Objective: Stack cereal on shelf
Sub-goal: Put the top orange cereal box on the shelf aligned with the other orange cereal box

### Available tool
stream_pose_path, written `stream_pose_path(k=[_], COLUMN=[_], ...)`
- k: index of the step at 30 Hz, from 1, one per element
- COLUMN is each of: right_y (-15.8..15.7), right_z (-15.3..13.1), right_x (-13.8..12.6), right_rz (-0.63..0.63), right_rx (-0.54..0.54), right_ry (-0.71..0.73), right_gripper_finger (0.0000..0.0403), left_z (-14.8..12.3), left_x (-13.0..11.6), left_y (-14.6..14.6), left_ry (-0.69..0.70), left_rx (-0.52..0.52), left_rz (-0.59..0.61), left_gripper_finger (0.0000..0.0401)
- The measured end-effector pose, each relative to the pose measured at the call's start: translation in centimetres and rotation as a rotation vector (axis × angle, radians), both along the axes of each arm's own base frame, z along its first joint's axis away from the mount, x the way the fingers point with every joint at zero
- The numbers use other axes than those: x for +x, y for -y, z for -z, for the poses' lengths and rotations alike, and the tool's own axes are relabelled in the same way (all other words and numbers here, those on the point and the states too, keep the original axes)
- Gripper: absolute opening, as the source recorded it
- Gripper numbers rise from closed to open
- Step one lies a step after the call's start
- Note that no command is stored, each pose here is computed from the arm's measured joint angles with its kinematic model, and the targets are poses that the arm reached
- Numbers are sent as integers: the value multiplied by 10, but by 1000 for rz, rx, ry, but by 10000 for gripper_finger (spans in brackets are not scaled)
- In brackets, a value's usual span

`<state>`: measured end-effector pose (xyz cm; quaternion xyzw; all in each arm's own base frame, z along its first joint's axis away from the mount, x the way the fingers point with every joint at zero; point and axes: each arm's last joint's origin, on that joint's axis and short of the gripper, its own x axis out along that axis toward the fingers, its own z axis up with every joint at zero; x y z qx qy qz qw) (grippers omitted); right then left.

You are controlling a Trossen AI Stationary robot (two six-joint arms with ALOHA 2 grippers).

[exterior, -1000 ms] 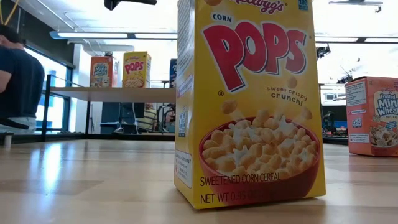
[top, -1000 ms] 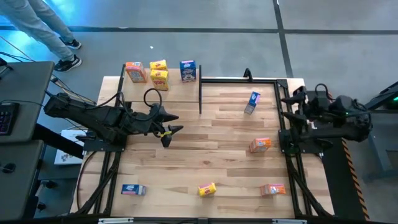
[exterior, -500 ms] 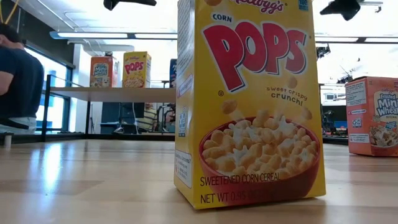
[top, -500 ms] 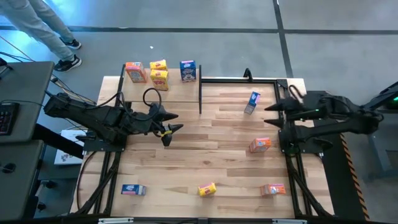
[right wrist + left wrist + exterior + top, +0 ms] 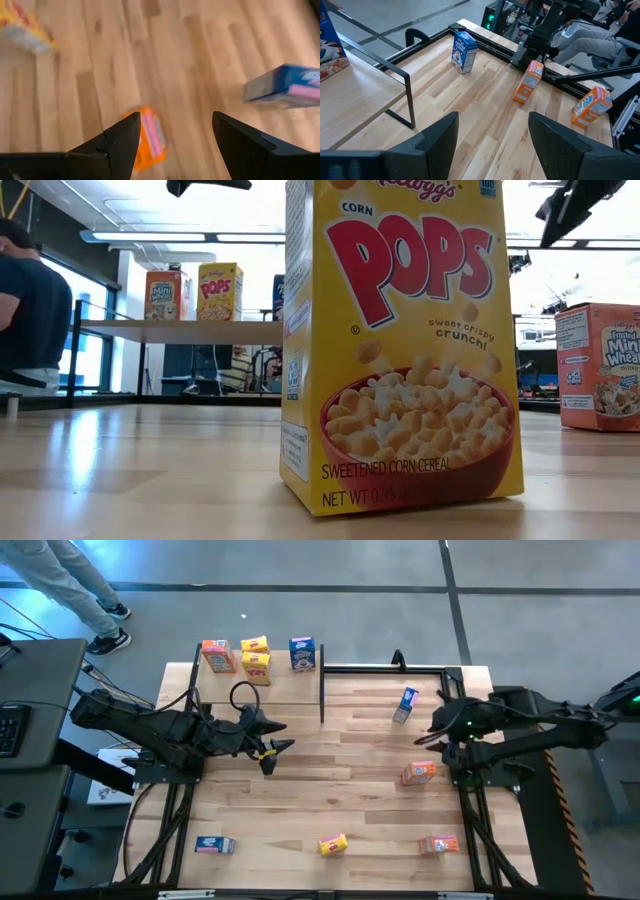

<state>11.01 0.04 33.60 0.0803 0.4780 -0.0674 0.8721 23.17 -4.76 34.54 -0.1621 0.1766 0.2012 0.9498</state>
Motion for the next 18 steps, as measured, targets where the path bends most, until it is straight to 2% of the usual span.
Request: stream_pose_path(k=[6,18], right_y=[-12,-38], right_z=[6,22], right_x=[6,29], right_rz=[-135,-158], right_rx=[72,19], right_ry=[-94,-241], right_gripper_finger=[240,240], left_z=[0,1], left_x=[1,2], left_y=[-4,-11], left_ry=[0,-7], left_rx=[7,8], left_rz=[-28,-57], left_gripper_finger=[232,232])
